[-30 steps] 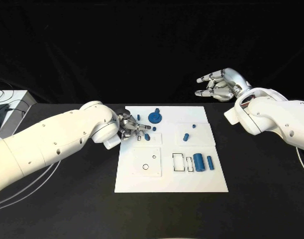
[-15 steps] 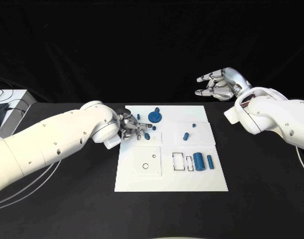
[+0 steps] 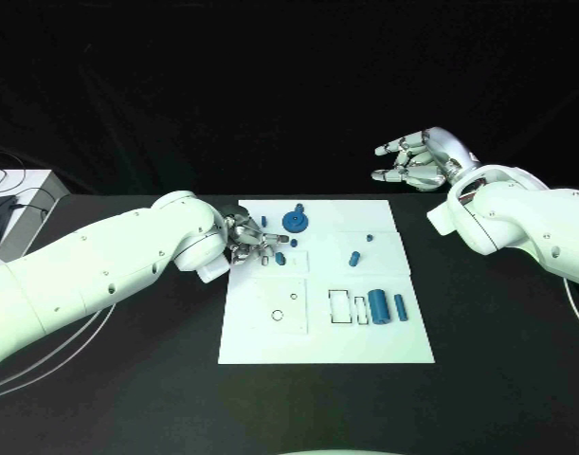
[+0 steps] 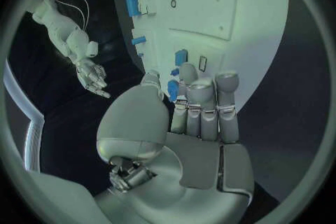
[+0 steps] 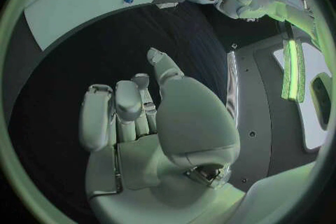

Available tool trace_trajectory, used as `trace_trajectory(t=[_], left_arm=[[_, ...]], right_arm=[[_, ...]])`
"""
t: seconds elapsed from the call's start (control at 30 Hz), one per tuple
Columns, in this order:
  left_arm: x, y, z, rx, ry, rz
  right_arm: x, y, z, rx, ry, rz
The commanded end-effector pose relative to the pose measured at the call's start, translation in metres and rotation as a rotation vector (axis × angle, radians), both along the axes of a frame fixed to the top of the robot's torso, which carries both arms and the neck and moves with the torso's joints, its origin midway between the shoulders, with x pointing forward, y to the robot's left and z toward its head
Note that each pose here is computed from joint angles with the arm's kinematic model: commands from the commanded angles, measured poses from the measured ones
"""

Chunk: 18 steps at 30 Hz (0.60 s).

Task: Assemble the parts on the task board

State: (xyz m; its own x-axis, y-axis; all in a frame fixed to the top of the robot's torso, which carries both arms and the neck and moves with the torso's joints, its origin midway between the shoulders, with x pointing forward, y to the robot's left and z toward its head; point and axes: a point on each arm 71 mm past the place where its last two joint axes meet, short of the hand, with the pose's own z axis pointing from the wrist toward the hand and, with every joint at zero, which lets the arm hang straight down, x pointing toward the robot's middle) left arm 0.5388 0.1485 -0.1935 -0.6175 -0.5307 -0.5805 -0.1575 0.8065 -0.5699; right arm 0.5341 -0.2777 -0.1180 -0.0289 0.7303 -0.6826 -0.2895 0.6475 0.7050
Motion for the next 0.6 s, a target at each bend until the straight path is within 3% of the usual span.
trace_trajectory(t=[0.03,0.6], left_arm=[[-0.0008,-0.0025,-0.0008,-0.001,0.006,-0.019],[-0.002,-0.0057,-0.007,-0.02,0.036,-0.022]], right_arm=[[-0.0002,0.0015,-0.0001,-0.001,-0.002,0.016],[-0.0004,0.0022,-0.0003,-0.001,-0.001,0.018]])
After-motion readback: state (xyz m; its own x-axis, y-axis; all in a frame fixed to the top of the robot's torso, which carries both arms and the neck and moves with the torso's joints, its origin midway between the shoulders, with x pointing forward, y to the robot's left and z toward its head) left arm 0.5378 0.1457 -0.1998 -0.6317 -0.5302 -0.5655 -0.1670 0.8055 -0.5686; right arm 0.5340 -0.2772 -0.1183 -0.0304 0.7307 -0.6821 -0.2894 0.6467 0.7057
